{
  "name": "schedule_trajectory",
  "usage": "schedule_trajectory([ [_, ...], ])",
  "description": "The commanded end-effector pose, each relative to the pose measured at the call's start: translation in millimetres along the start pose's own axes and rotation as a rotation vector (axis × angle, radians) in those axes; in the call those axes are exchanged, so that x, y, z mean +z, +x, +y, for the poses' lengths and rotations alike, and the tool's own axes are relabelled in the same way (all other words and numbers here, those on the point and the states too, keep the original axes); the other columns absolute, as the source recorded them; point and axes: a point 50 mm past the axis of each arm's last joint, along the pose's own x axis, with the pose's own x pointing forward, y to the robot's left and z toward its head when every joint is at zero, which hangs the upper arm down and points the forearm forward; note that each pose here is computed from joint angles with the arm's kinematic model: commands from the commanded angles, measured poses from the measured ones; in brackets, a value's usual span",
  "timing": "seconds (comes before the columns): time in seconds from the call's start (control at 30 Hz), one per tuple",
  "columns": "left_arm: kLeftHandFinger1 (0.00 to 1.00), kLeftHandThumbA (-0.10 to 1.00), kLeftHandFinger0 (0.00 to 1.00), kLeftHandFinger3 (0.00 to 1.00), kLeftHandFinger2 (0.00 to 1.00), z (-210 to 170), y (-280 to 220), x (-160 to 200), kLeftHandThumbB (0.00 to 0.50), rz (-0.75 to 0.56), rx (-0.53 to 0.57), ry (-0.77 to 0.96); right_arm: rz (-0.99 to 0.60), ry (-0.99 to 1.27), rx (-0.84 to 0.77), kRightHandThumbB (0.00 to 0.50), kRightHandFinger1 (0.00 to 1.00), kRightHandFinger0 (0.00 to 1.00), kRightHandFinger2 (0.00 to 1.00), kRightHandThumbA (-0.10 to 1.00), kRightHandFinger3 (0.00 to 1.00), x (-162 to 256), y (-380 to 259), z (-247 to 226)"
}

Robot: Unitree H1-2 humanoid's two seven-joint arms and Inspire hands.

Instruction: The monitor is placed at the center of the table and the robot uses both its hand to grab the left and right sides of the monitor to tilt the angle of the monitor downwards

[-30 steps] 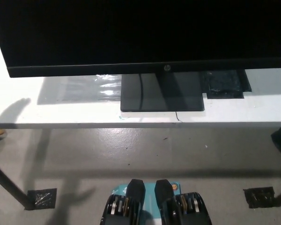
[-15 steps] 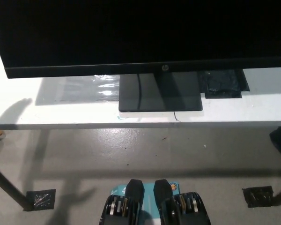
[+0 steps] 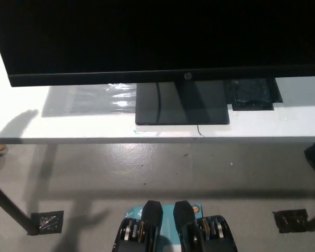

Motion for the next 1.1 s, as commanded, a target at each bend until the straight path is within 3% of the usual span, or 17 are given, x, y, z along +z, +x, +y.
schedule_trajectory([
  [0.0,1.0,1.0,1.0,1.0,1.0,13,14,17,0.485,-0.051,0.0,0.049,-0.031,-0.024,0.029,0.5,1.0,1.0,1.0,1.0,1.0,31,28,-14],
  [0.17,1.0,1.0,1.0,1.0,1.0,13,14,16,0.48,-0.052,-0.003,0.055,0.0,-0.028,0.041,0.5,1.0,1.0,1.0,1.0,1.0,28,44,-8],
  [0.27,1.0,1.0,1.0,1.0,1.0,13,16,17,0.476,-0.051,-0.007,0.054,0.035,-0.014,0.055,0.44,1.0,1.0,1.0,1.0,1.0,26,53,-4],
  [0.4,1.0,1.0,1.0,1.0,1.0,12,17,18,0.465,-0.05,-0.012,0.054,0.043,-0.013,0.063,0.427,1.0,1.0,1.0,1.0,1.0,24,55,-2],
  [0.43,1.0,1.0,1.0,1.0,1.0,10,19,19,0.454,-0.052,-0.023,0.052,0.074,-0.023,0.074,0.449,1.0,1.0,1.0,1.0,1.0,22,58,2],
  [0.53,1.0,1.0,1.0,1.0,1.0,10,19,19,0.453,-0.052,-0.024,0.051,0.076,-0.026,0.076,0.452,1.0,1.0,1.0,1.0,1.0,22,59,2],
  [0.57,1.0,1.0,1.0,1.0,1.0,8,23,21,0.473,-0.048,-0.035,0.054,0.101,-0.04,0.088,0.449,1.0,1.0,1.0,1.0,1.0,21,61,3],
  [0.7,1.0,1.0,1.0,1.0,1.0,-3,37,25,0.46,-0.047,-0.075,0.072,0.125,-0.078,0.091,0.466,1.0,1.0,1.0,1.0,1.0,15,52,-8],
  [0.77,1.0,1.0,1.0,1.0,1.0,-15,51,29,0.499,-0.03,-0.112,0.065,0.151,-0.071,0.094,0.5,1.0,1.0,1.0,0.98,1.0,6,44,-13],
  [1.07,1.0,1.0,1.0,1.0,1.0,-23,63,33,0.491,-0.022,-0.14,0.067,0.133,-0.068,0.118,0.5,1.0,1.0,1.0,0.98,1.0,7,47,-8],
])
